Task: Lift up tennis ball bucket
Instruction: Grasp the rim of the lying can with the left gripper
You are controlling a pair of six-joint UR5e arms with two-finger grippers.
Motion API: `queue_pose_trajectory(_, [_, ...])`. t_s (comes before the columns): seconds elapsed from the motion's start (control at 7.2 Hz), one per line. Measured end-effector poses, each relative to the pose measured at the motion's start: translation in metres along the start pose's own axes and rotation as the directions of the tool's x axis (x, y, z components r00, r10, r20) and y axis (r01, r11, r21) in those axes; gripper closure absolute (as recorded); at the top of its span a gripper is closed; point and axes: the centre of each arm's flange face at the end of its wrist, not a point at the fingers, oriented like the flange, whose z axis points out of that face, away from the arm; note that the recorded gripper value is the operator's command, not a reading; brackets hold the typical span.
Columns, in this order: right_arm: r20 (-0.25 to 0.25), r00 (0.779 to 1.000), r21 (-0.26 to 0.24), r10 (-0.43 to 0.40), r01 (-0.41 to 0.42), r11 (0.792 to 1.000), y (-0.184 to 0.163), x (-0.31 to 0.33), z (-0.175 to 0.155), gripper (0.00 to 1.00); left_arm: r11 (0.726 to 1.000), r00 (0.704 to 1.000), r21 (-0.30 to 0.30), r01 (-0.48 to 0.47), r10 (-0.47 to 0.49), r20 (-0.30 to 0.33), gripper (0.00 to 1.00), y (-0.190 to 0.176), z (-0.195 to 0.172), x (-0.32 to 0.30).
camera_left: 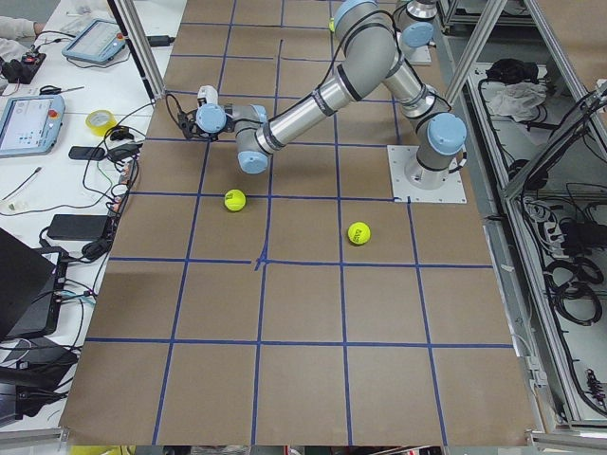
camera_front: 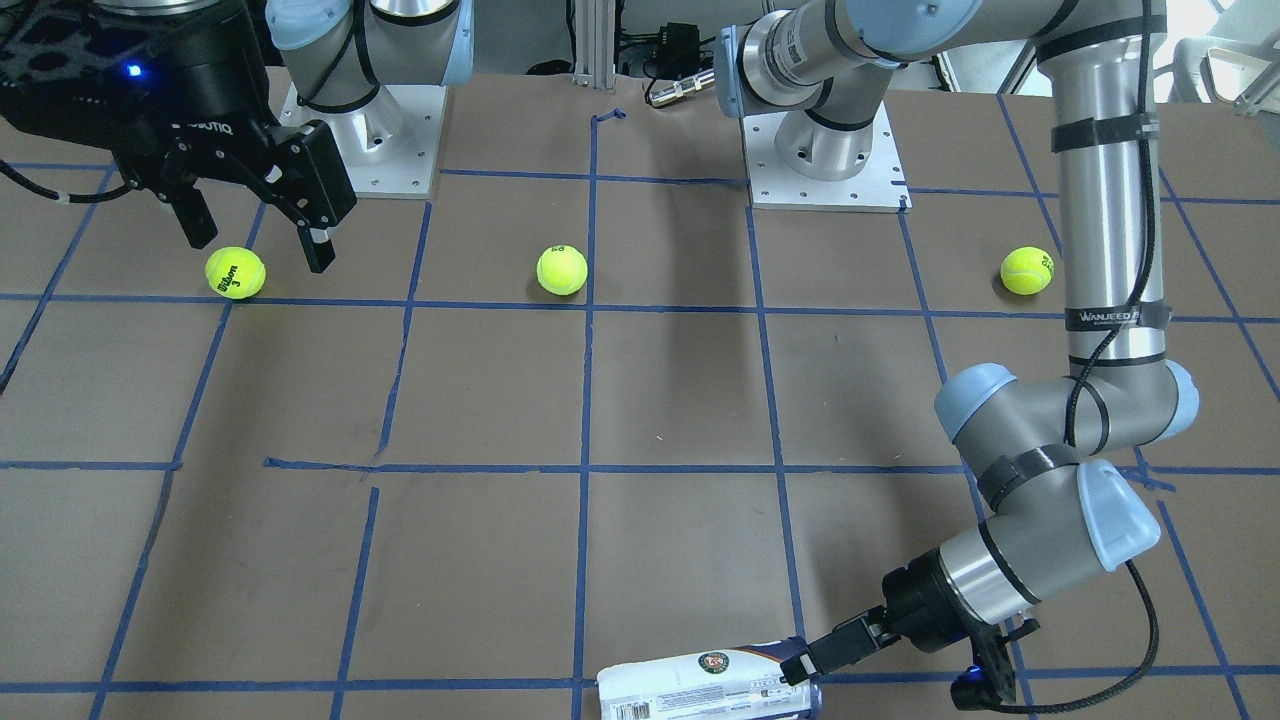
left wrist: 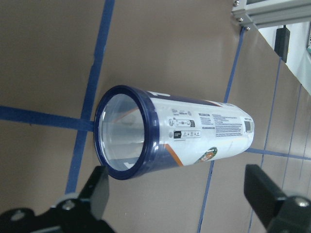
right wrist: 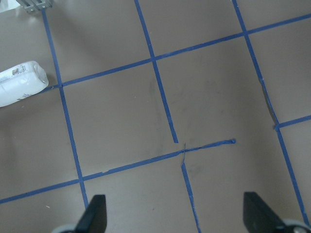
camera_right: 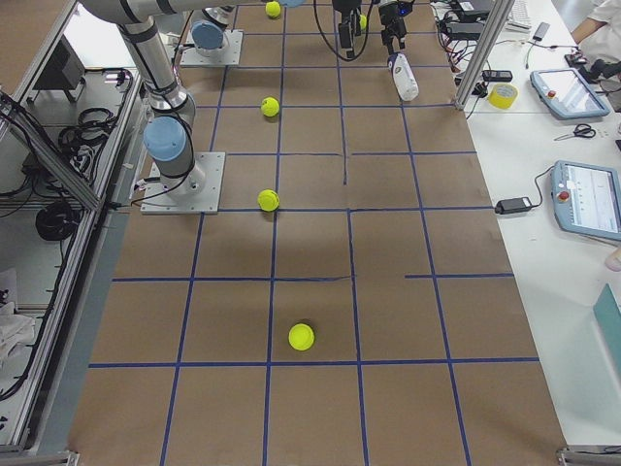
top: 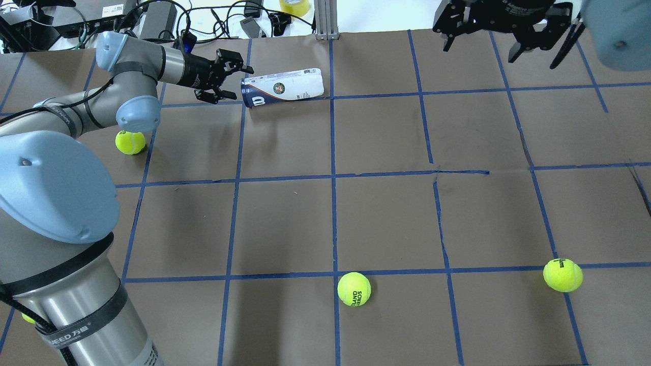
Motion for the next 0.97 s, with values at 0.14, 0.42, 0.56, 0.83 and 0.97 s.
queue_pose_trajectory(0.14, [-0.002,1.0,0.0,-0.001,0.001,1.0,-0.006,-0.002,0.001,0.0,1.0,1.0,-0.005,0.009,-0.009,0.0,0.02,-0.001,0.01,0.005])
queue_pose_trajectory(0.42, [-0.002,1.0,-0.003,-0.004,0.004,1.0,-0.008,-0.003,0.001,0.0,1.0,1.0,-0.015,0.017,-0.017,0.002,0.33,0.001,0.023,0.007])
queue_pose_trajectory(0.56, [-0.002,1.0,-0.003,-0.005,0.005,1.0,-0.008,-0.003,0.001,0.0,1.0,1.0,-0.016,0.016,-0.016,0.001,0.82,0.001,0.024,0.006])
queue_pose_trajectory(0.83, [-0.002,1.0,-0.005,-0.005,0.005,1.0,-0.007,-0.004,0.001,0.0,0.999,0.999,-0.015,0.051,-0.051,-0.002,1.0,0.001,0.023,0.009])
queue_pose_trajectory(0.97, [-0.002,1.0,-0.005,-0.006,0.006,1.0,-0.007,-0.004,0.002,0.0,0.994,0.994,-0.012,0.107,-0.107,-0.002,1.0,0.001,0.02,0.012])
